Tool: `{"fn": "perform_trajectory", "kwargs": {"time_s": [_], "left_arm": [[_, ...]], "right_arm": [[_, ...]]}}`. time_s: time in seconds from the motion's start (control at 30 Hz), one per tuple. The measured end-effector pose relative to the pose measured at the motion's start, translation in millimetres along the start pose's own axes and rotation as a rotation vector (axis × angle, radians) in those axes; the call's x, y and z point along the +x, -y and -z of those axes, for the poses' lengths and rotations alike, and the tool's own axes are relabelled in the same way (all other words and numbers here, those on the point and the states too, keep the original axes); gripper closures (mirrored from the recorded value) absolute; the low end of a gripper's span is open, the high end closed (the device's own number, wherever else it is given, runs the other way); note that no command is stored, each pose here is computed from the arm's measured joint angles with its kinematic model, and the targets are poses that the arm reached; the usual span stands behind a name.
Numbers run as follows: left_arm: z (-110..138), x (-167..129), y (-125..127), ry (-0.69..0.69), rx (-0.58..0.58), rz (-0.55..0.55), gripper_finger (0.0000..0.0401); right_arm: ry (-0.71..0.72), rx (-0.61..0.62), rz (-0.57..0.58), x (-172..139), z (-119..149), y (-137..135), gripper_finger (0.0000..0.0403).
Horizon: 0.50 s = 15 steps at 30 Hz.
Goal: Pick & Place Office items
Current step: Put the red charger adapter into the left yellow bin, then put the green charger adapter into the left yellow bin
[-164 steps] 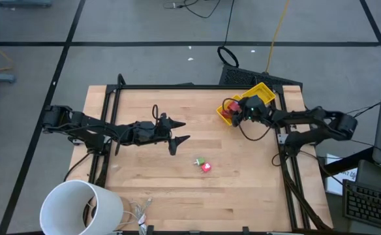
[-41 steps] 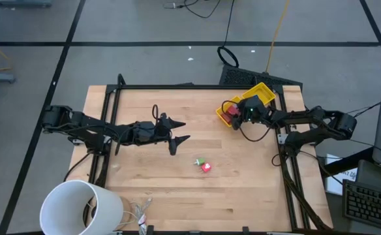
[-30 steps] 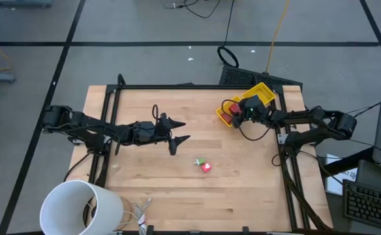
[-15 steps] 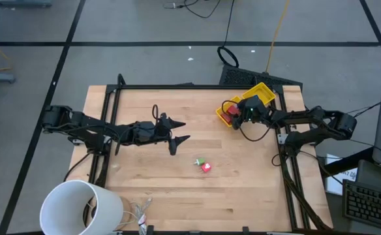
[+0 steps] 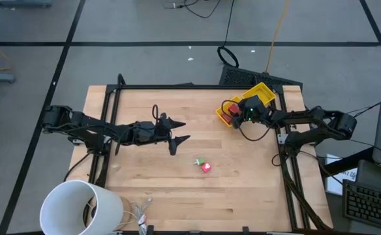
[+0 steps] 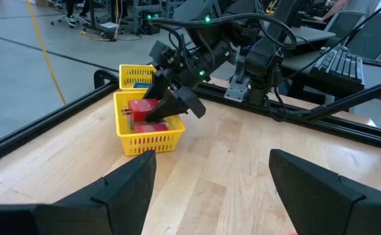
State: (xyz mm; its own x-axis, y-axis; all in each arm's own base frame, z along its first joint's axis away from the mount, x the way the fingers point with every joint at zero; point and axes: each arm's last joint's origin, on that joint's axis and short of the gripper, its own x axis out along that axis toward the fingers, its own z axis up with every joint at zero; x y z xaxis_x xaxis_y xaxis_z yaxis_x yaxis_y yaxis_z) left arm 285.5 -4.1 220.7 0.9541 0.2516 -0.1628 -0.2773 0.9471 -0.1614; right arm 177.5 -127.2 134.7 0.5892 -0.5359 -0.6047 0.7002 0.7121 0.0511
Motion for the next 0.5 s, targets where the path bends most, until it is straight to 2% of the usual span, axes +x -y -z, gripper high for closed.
{"fn": "perform_trajectory", "kwargs": {"time_s": [0.3,0.5], "left_arm": [[0.1,0.0,0.1,0.0,0.001,0.0,0.0105],[0.0,0.0,0.0,0.0,0.001,0.0,0.0105]], "right_arm": [[0.011,0.002,-0.002,0.0,-1.1,-0.2,0.0113],[0.043,0.006,-0.01,-3.1,-5.0,-0.7,0.0093]]}}
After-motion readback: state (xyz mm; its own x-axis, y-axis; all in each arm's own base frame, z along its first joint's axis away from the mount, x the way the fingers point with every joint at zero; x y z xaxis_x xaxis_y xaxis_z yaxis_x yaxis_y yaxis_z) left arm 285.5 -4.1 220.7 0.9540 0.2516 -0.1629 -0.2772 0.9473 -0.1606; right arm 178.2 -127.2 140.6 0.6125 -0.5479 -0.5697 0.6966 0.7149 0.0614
